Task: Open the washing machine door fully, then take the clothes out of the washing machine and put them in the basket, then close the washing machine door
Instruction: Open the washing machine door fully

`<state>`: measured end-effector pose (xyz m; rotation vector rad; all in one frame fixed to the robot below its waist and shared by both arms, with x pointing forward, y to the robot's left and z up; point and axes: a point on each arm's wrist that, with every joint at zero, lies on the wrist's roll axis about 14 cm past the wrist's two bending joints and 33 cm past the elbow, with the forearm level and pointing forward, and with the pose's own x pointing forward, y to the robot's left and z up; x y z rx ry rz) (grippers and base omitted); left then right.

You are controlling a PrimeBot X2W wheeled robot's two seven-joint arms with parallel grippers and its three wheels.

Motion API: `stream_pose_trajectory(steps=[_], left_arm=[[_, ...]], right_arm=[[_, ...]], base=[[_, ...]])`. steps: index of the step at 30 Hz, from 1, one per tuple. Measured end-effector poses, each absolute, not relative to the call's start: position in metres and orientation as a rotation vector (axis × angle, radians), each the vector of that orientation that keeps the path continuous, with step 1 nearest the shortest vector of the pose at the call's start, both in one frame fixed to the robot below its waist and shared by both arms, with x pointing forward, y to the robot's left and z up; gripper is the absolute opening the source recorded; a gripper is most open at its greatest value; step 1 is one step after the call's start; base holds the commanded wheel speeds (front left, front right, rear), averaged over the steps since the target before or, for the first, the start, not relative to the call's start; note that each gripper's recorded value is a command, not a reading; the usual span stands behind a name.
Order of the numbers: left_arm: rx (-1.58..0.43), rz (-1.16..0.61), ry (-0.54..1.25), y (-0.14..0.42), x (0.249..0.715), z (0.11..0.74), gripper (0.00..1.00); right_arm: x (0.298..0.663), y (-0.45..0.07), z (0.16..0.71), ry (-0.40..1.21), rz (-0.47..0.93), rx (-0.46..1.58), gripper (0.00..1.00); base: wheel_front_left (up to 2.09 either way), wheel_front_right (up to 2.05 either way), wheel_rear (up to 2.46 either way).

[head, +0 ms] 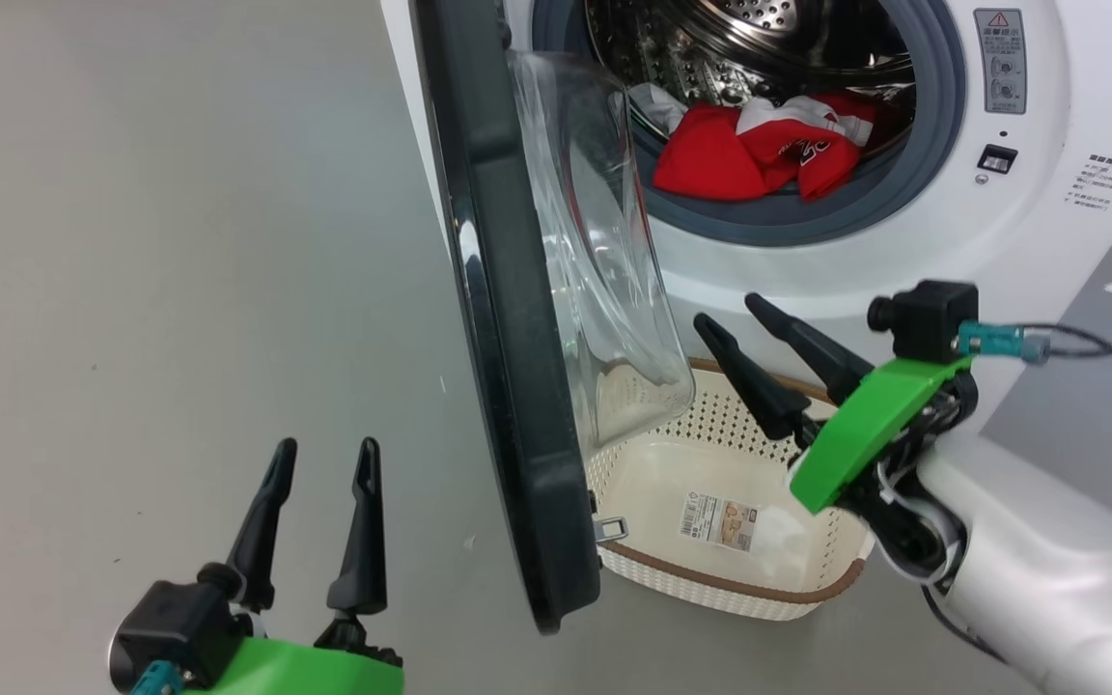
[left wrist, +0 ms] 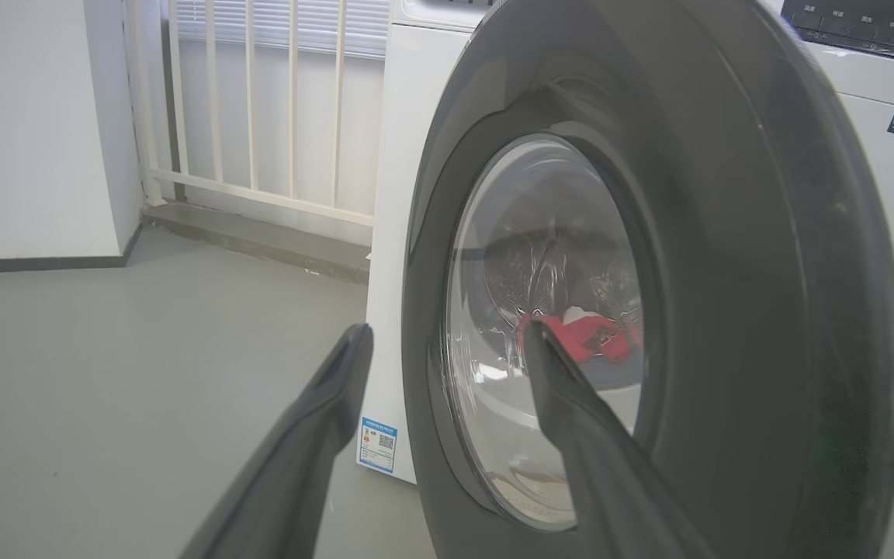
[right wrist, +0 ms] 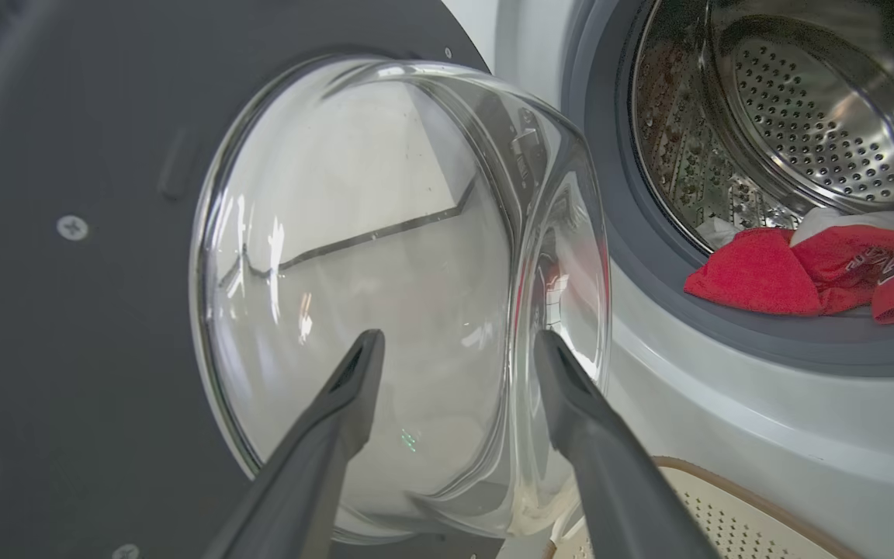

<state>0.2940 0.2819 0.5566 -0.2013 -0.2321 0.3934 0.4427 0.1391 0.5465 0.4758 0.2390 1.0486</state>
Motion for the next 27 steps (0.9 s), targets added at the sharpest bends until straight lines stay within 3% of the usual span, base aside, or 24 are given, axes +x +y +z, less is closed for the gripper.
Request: stream_pose_trajectory(steps=[6, 13, 27], left_arm=[[-0.202, 0.396, -0.244, 0.282, 0.291, 0.558, 1.00], [-0.201, 0.403, -0.263, 0.284, 0.288, 0.562, 1.00], [-0.187, 0.410, -0.266, 0.284, 0.286, 0.563, 1.00]], right_arm=[[0.443, 0.119, 0.521, 0.158, 0.956, 0.375, 1.00], [0.437, 0.095, 0.529, -0.027, 0.841, 0.266, 1.00], [0.411, 0.058, 0.521, -0.106, 0.727, 0.149, 1.00]], base=[[0.00, 0.00, 0.00], [0.00, 0.00, 0.00], [0.00, 0.00, 0.00]])
